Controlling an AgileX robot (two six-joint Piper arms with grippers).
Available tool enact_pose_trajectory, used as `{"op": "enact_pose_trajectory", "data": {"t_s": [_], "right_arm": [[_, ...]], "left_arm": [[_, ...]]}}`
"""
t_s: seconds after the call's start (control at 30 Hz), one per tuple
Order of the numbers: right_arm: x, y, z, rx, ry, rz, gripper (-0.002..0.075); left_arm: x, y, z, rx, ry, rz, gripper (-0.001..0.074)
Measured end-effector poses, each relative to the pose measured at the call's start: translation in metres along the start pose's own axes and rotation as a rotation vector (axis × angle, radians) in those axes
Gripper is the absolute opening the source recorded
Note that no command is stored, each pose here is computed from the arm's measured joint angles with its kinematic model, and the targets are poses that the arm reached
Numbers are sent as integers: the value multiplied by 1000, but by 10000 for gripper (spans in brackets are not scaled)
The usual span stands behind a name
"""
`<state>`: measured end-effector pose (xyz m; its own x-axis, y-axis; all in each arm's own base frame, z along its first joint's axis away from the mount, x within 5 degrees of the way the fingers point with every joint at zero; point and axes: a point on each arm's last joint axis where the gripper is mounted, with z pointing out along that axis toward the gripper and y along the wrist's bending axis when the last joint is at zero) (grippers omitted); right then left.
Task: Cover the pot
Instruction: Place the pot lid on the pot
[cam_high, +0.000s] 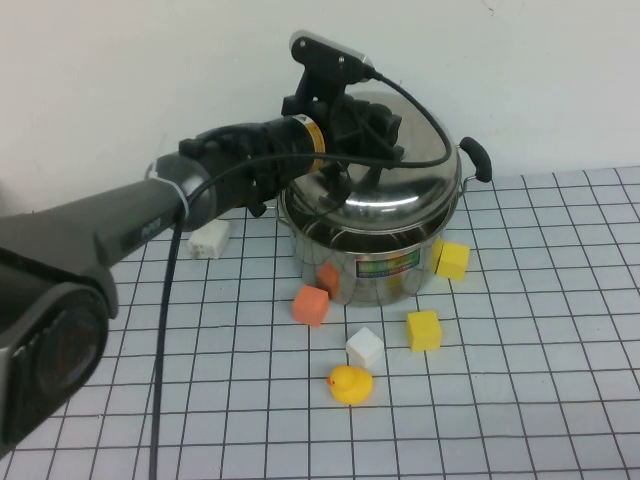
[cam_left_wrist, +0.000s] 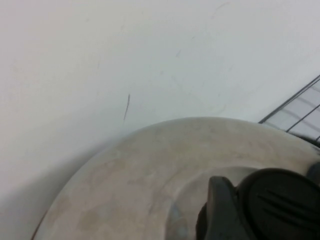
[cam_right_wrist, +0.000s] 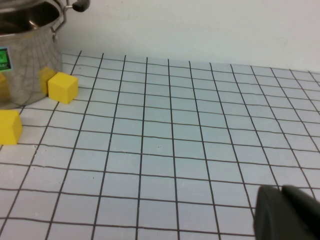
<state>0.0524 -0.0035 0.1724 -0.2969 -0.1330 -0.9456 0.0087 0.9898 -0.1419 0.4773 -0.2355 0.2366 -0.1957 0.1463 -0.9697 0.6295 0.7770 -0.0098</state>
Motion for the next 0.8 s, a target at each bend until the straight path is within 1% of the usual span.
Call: {"op": "enact_pose_trajectory", "data": {"t_s": [0.27, 0.5, 0.8], "right_arm": [[0, 0, 0, 0, 0, 0, 9], [0, 0, 0, 0, 0, 0, 9], [0, 0, 0, 0, 0, 0, 9]], "left_arm": [[26, 3, 15, -6, 56, -1, 333], [25, 3, 15, -4, 55, 17, 333], [25, 3, 15, -5, 57, -27, 333]]}}
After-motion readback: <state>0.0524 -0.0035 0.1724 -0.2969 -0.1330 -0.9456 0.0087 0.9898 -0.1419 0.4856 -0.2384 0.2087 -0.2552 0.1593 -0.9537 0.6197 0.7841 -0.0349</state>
